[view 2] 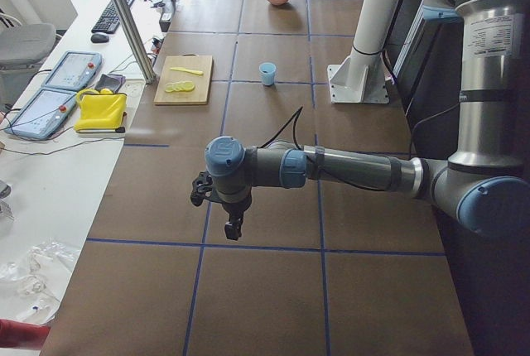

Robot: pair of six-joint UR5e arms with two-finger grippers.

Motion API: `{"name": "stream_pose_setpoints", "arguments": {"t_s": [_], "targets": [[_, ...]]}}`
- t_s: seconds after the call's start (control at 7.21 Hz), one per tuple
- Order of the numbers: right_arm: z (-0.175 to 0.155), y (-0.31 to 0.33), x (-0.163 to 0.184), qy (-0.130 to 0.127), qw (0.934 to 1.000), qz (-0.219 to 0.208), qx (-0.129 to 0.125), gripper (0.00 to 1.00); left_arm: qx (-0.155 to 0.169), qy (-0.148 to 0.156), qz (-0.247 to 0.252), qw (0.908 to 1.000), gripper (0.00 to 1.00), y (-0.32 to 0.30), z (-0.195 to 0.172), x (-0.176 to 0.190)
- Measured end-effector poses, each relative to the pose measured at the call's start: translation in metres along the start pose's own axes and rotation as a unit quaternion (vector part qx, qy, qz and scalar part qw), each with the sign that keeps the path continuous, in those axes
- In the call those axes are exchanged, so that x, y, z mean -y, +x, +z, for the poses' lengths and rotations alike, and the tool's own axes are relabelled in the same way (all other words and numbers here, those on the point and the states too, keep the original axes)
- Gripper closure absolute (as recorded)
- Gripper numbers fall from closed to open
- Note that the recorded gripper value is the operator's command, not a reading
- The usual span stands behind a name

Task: Put ice and strawberries in cup

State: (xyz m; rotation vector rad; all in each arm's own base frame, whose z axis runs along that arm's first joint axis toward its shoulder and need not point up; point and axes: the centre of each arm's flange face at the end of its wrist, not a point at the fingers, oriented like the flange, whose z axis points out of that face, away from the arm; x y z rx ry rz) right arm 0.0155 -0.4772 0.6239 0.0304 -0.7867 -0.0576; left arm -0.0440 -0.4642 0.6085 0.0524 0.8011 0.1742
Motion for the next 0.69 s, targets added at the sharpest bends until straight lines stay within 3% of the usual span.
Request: {"name": "stream_pose_setpoints", "arguments": {"t_s": [0.69], "targets": [[0.0003, 0.0005, 0.0023, 0.000, 1.0000, 0.002, -0.002, 0.00, 0.000, -0.001, -0.001, 1.0000, 0.00, -0.0004, 0.0013, -0.0018]]}}
